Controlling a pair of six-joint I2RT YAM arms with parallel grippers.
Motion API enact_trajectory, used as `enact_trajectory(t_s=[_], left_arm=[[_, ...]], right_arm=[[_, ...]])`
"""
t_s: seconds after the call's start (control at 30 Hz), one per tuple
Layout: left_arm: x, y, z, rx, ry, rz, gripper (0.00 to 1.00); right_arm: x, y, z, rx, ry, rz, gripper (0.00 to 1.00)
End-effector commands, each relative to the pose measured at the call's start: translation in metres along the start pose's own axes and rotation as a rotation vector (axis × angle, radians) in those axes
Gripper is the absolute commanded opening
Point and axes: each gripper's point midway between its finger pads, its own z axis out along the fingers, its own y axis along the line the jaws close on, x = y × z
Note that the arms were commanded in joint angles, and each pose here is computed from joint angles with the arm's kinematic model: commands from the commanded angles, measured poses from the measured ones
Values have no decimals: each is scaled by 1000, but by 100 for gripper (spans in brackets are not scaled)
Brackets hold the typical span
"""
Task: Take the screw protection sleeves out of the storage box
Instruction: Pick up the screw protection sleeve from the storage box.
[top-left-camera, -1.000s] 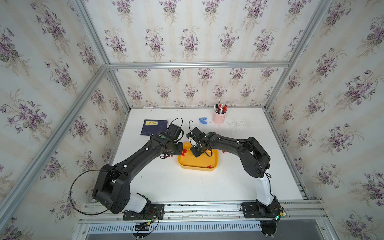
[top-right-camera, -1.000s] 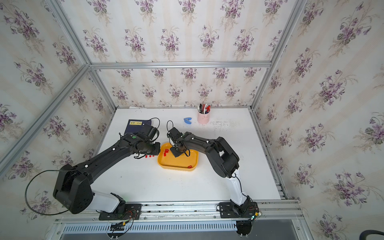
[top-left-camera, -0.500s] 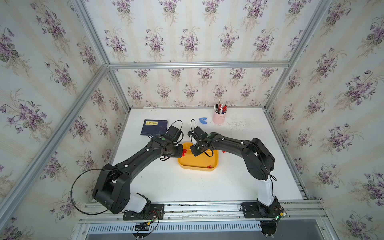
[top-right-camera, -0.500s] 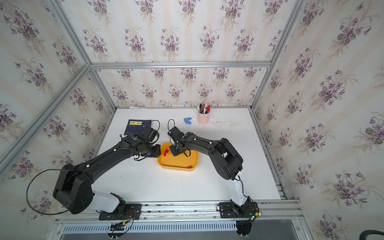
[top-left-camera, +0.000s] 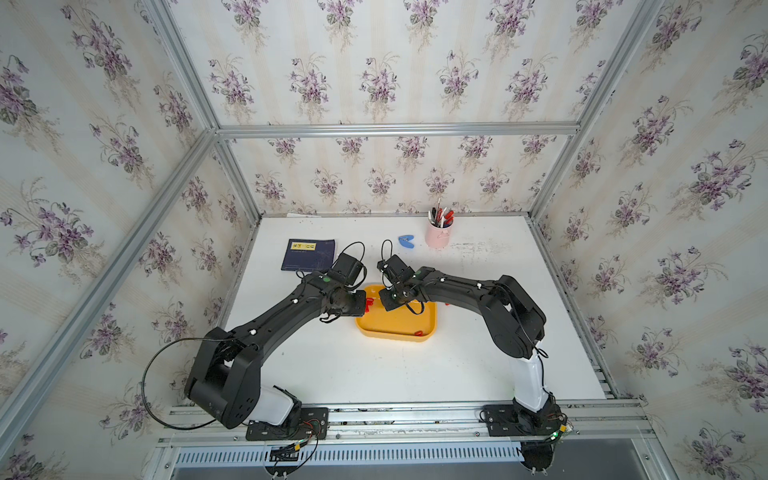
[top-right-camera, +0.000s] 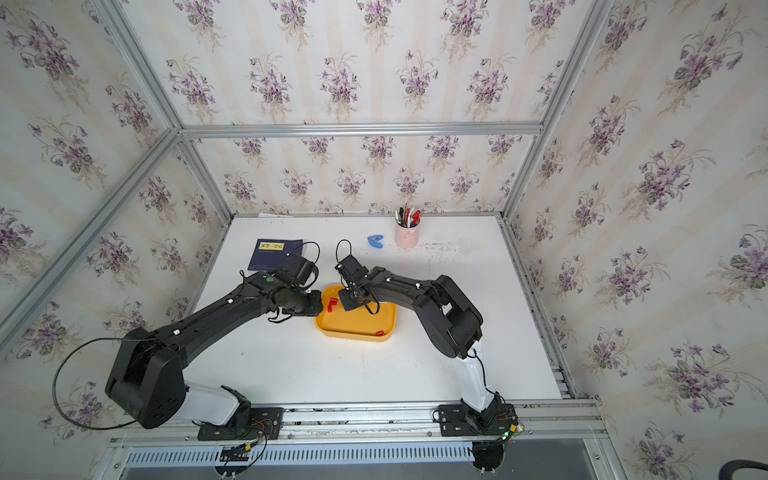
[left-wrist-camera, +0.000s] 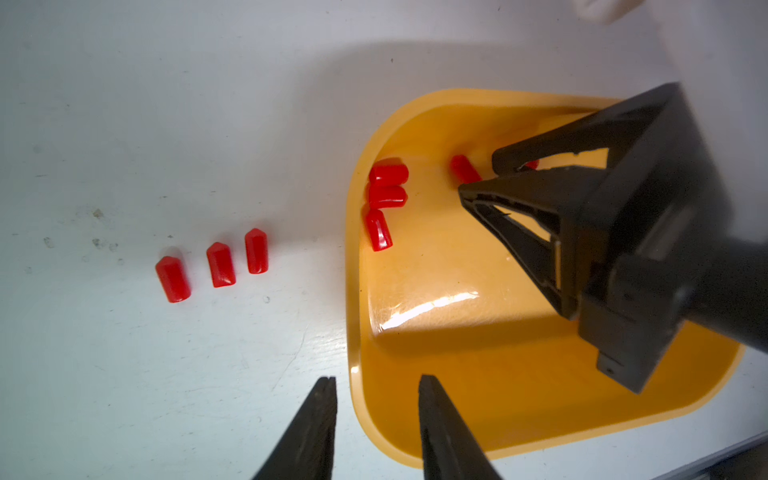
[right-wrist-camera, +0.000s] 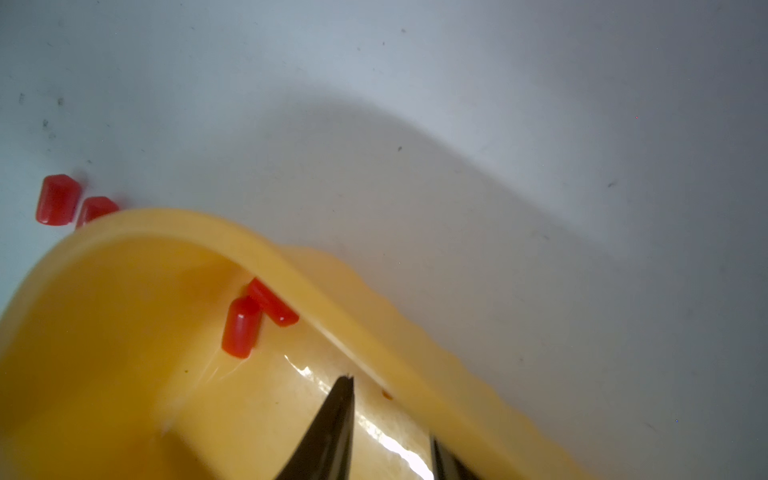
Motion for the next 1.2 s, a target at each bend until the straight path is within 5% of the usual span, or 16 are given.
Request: enact_trajectory(t_s=[0.0,0.8,1.17], left_arm=[[0,-2,3,11,4,13,37],[9,0,13,9,41,18,34],[8,1,12,2,34,21,34]], right_arm=[[-7,-3,2,15,-41,25,35],[-16,-7,24,33,-80,61,23],[-20,-6,1,29,-113,60,15]])
